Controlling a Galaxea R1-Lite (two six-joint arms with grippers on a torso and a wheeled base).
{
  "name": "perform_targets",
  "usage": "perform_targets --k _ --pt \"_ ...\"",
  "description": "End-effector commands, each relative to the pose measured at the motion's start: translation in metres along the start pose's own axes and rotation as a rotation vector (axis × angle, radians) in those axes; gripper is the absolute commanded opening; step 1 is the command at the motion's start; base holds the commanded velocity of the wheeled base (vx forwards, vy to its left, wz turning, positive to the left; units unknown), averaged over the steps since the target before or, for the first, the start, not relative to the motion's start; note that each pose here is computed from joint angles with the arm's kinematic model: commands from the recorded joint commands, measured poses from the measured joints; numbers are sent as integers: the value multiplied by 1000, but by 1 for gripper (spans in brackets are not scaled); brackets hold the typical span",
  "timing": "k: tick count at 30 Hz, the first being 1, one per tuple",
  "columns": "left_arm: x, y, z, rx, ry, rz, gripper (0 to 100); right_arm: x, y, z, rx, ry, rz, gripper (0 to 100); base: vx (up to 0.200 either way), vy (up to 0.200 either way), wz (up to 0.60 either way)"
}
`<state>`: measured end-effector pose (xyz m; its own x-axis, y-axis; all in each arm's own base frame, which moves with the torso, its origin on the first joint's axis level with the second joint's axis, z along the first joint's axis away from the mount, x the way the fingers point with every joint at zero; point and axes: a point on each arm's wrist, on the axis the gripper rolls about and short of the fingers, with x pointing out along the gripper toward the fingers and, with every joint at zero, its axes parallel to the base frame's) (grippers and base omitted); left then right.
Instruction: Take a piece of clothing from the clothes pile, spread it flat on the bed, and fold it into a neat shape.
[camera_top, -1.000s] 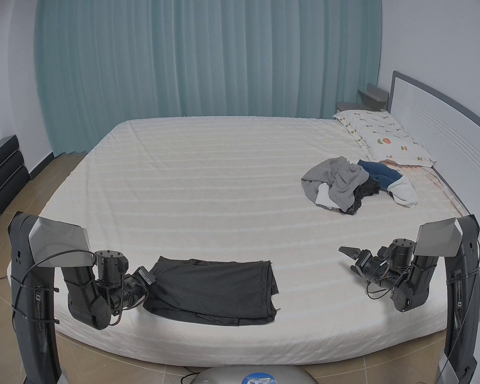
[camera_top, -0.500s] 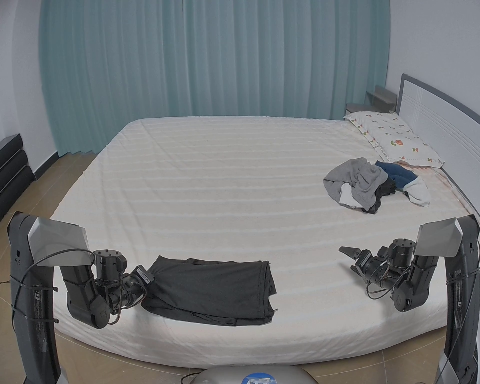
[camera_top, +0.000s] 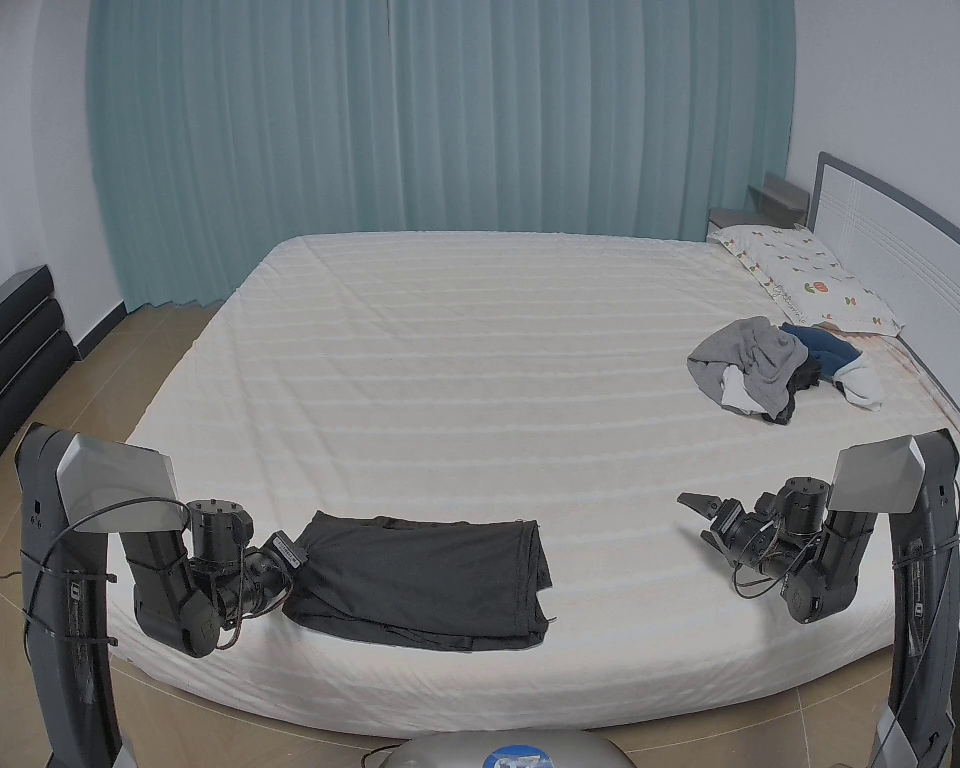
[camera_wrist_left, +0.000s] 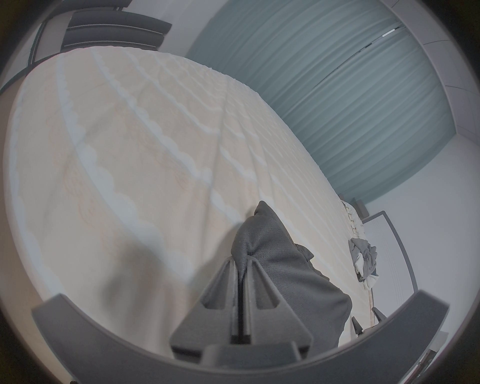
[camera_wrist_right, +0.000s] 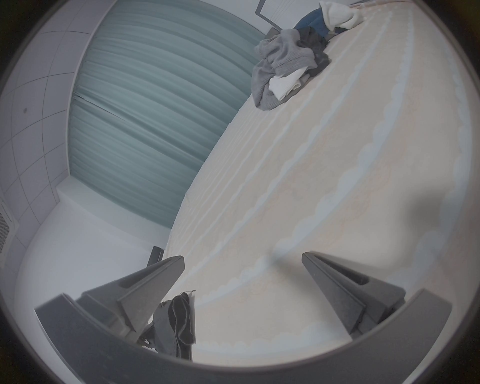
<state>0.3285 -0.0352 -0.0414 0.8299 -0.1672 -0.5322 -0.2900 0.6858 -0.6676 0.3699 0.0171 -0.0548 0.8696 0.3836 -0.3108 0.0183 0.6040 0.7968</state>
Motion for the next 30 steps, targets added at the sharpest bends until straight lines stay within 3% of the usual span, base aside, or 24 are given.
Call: perform_targets --k 1,11,12,24,30 --pt "0 1 -1 2 4 2 0 0 0 0 0 1 0 100 0 200 0" --pt "-1 0 -3 5 10 3 0 0 0 0 0 1 0 100 0 20 0" --pt "-2 0 -3 6 11 4 100 0 0 0 0 1 0 100 0 0 0" --pt "-4 1 -3 -2 14 5 100 0 -1 0 1 1 -2 100 0 0 0" --pt "-6 3 7 -53 -16 6 100 0 0 -1 3 -1 -3 100 0 0 0"
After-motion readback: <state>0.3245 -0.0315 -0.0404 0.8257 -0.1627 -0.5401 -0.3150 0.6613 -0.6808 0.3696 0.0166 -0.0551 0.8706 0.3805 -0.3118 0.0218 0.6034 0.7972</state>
